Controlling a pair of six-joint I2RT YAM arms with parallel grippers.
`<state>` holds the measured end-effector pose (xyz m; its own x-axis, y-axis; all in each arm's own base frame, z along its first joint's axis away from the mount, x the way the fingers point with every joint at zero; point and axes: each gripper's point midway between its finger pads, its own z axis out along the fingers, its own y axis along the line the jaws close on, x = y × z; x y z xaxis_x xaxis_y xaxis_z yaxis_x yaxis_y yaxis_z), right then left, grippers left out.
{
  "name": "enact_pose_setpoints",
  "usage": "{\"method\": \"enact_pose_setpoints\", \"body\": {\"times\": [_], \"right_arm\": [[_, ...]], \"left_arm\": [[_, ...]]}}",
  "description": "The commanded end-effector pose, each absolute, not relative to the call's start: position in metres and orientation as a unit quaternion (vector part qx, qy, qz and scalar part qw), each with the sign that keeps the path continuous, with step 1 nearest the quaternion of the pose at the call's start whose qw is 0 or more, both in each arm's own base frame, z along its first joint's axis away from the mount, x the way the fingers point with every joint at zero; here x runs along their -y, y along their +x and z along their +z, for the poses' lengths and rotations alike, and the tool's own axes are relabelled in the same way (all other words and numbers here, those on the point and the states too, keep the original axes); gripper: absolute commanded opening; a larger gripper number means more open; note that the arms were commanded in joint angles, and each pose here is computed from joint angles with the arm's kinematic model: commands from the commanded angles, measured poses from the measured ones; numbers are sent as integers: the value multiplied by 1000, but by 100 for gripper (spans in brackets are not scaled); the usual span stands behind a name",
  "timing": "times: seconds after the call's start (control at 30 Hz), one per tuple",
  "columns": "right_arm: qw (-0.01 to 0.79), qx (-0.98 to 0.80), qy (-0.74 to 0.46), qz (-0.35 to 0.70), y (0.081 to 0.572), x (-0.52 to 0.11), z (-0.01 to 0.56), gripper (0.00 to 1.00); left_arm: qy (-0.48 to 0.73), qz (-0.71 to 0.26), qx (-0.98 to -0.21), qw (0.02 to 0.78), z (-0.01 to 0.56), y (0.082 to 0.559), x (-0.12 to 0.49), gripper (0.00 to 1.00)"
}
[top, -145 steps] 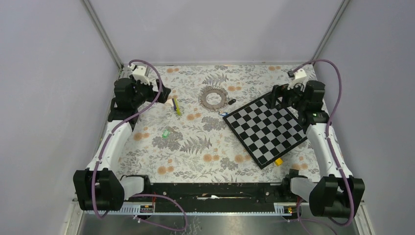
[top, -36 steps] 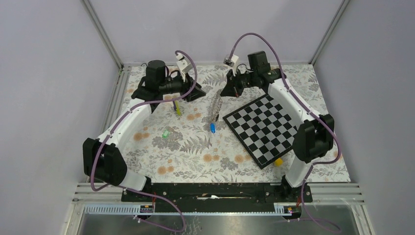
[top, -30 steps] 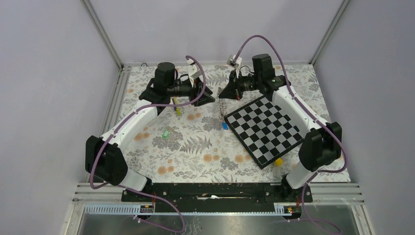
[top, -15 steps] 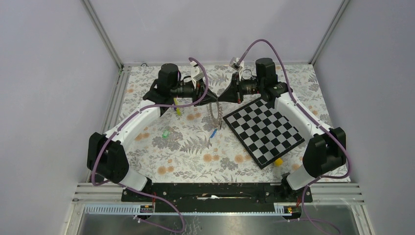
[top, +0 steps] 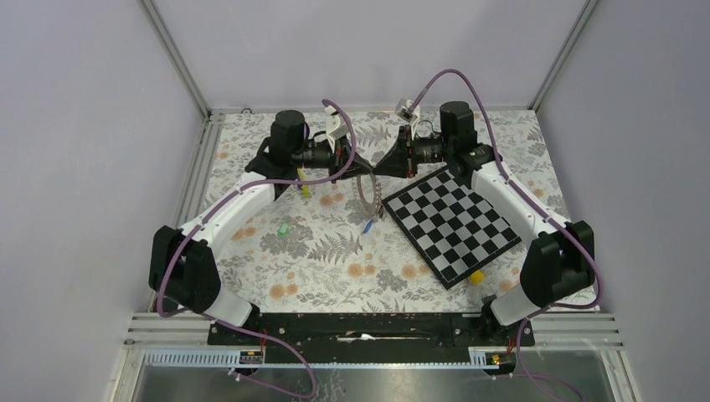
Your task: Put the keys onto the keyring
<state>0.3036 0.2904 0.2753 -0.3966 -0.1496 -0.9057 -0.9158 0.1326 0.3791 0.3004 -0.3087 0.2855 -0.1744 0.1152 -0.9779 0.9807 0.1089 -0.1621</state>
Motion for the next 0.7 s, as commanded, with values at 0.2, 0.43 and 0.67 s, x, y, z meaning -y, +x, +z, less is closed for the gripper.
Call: {"method": "enact_pose_setpoints", "body": {"times": [0.2, 0.43, 0.67], "right_arm": [[411, -611, -442, 512, 288, -290, 310, 25], [422, -621, -452, 482, 289, -284, 302, 29], [429, -631, -466, 448, 291, -277, 287, 33]], "left_arm": [[469, -486, -575, 462, 295, 294, 313, 0], [469, -485, -575, 464, 297, 292, 310, 0], [472, -484, -572, 465, 298, 289, 309, 0]]}}
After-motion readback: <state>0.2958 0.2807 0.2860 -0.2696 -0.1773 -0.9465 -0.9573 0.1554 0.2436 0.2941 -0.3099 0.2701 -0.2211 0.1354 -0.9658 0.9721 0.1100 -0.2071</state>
